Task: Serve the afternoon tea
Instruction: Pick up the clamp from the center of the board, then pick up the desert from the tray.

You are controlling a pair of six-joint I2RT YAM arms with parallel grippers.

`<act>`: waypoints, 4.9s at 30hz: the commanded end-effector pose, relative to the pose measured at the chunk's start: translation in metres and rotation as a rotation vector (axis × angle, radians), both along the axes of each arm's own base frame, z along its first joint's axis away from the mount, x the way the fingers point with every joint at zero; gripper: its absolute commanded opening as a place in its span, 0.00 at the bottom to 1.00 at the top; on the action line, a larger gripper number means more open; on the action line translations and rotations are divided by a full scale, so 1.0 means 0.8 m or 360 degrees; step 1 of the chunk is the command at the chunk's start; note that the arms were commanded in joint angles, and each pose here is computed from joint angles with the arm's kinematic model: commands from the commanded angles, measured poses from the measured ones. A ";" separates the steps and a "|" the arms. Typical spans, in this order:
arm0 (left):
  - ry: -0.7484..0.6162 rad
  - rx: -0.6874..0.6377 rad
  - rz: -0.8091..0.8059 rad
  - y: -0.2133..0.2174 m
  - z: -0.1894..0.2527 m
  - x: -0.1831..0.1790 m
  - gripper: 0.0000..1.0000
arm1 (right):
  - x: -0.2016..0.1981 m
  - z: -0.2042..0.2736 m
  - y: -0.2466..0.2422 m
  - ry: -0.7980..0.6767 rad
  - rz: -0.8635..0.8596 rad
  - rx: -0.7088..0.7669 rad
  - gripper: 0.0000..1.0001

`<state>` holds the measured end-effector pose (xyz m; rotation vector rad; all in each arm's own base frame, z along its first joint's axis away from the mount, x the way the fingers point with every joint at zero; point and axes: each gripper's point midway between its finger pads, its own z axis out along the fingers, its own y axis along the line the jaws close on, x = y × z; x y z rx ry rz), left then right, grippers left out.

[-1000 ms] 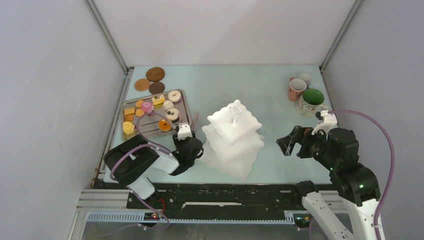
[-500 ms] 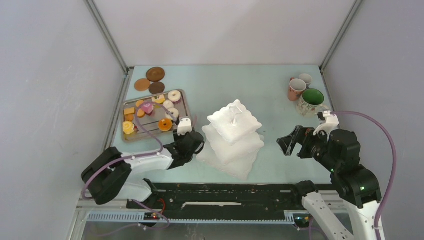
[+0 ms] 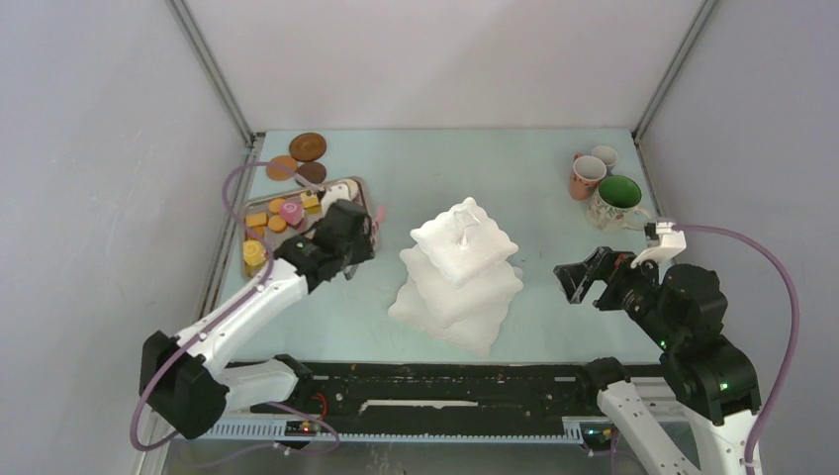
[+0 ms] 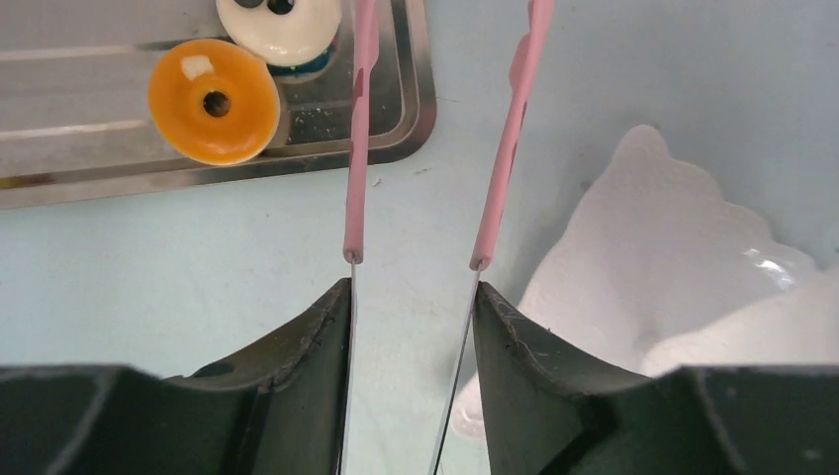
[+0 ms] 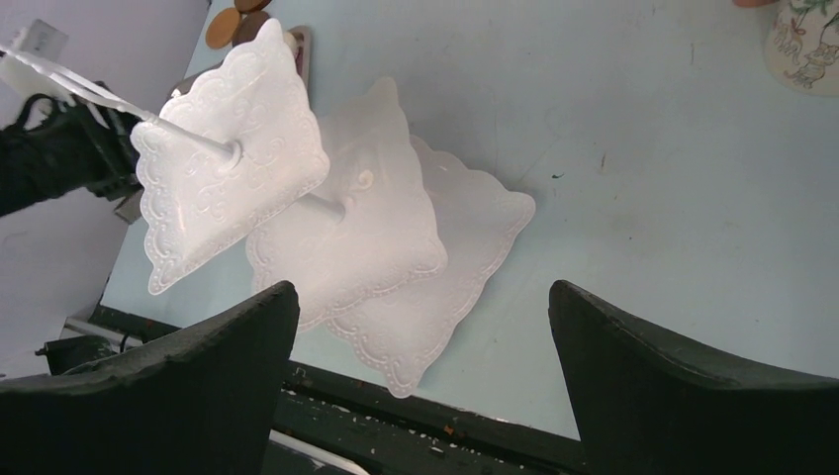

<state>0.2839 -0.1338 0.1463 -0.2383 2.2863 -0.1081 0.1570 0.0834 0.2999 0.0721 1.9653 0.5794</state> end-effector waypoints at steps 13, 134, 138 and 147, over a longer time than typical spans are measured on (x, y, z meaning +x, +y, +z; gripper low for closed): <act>0.0512 -0.0573 0.0130 0.068 0.058 -0.047 0.47 | 0.020 0.046 -0.005 -0.0246 -0.0044 -0.0012 1.00; 0.0688 0.0003 0.0111 0.136 -0.004 0.019 0.51 | 0.024 0.026 -0.003 -0.0166 -0.0039 -0.0031 1.00; 0.0693 0.0010 0.0108 0.135 -0.006 0.023 0.49 | 0.023 0.027 -0.003 -0.0173 -0.0035 -0.0031 1.00; 0.0716 0.0036 0.0104 0.136 -0.006 0.015 0.35 | 0.023 0.030 -0.003 -0.0187 -0.0034 -0.0029 1.00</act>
